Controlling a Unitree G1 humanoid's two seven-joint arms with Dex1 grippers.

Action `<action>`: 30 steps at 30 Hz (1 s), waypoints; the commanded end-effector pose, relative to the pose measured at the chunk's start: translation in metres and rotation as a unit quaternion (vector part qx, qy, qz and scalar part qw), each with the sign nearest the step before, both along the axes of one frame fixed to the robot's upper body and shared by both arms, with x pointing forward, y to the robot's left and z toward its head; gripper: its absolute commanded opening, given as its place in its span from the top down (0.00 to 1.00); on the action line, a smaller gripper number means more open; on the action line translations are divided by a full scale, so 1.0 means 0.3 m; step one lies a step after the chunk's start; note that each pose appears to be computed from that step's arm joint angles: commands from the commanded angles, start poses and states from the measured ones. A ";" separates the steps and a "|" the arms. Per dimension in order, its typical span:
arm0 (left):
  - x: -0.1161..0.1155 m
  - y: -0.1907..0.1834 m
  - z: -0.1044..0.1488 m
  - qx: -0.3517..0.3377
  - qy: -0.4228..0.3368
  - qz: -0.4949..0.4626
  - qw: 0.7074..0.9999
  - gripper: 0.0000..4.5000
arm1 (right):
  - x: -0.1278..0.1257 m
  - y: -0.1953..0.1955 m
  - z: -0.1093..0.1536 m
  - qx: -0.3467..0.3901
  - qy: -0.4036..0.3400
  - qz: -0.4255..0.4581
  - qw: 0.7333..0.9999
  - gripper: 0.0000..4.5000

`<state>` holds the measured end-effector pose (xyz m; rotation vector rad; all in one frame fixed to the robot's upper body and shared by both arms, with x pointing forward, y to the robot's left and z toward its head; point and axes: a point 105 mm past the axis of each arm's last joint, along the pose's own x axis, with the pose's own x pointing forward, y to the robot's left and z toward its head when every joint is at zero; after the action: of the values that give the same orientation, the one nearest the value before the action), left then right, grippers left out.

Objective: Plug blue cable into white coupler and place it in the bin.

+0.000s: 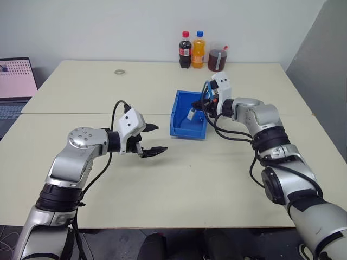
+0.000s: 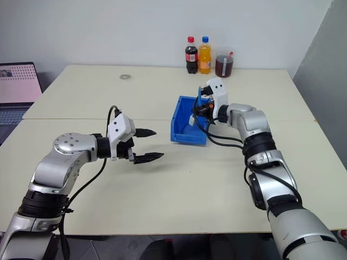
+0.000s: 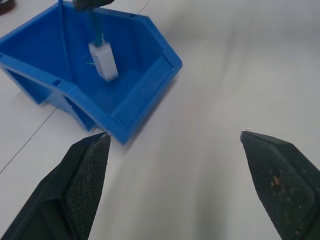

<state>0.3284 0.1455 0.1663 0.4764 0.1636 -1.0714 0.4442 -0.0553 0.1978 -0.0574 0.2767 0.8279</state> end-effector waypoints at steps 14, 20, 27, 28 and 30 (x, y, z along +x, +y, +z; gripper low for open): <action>0.030 0.013 0.020 -0.001 -0.026 0.018 0.999 0.03 | 0.001 -0.179 0.162 -0.079 -0.074 0.032 0.994 0.00; 0.061 0.074 0.017 -0.012 -0.041 0.085 0.995 0.03 | -0.081 -0.267 0.163 -0.041 -0.101 0.019 0.994 0.00; 0.072 0.221 0.041 -0.040 -0.084 0.217 0.972 0.03 | -0.308 -0.348 0.115 0.017 -0.174 -0.034 0.984 0.00; 0.067 0.249 0.046 -0.050 -0.091 0.240 0.965 0.03 | -0.346 -0.358 0.084 0.009 -0.187 -0.045 0.981 0.00; 0.056 0.284 0.049 -0.065 -0.096 0.267 0.957 0.03 | -0.406 -0.362 0.045 -0.005 -0.204 -0.049 0.978 0.00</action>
<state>0.3474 0.2211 0.1599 0.3861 0.1248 -0.5698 0.3395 -0.1673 0.1942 -0.1604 0.0143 0.7033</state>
